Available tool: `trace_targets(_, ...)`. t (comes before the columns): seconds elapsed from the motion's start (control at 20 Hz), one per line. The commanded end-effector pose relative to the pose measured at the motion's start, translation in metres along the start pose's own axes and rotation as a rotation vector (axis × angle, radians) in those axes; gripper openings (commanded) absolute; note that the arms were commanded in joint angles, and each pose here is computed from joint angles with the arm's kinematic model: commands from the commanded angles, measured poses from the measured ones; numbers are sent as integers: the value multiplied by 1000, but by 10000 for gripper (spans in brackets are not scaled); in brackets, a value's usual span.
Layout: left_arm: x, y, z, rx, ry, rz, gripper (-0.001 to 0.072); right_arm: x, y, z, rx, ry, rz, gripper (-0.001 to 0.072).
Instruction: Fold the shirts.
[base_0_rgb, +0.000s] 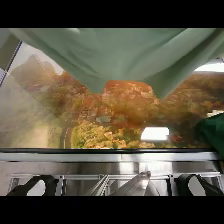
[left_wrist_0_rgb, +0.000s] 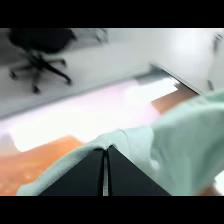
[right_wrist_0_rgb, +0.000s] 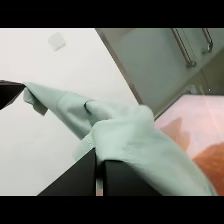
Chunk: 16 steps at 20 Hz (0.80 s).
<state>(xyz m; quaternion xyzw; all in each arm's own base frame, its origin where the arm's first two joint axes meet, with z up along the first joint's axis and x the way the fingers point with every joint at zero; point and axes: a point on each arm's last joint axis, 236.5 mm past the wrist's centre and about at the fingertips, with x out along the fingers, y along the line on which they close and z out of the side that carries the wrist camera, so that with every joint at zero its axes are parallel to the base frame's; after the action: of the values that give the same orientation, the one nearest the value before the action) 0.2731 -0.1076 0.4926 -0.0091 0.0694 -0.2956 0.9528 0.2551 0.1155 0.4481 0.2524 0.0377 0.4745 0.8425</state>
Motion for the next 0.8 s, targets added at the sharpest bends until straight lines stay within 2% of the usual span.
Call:
trace_targets(0.0,-27,-9,20,68,-82,75,27,-2,-6,21,-95,-80,-121,18)
trace_targets(0.15,21,9,-32,-60,67,-62,28,4,-84,-12,-1,72,-263,18)
trace_targets(0.35,119,16,-148,-253,369,-294,28,41,-182,-107,151,383,-314,19)
trace_targets(0.55,191,27,-296,-362,710,-333,33,60,-283,-198,298,569,-406,32)
trace_targets(0.6,198,34,-327,-373,788,-319,158,59,-299,-211,340,582,-416,230)
trace_targets(0.65,201,43,-354,-379,858,-299,350,52,-313,-219,380,589,-431,514)
trace_targets(0.7,200,54,-376,-387,928,-275,509,42,-322,-222,426,591,-451,597)
trace_targets(0.75,196,65,-391,-405,989,-250,720,27,-328,-220,472,590,-472,598)
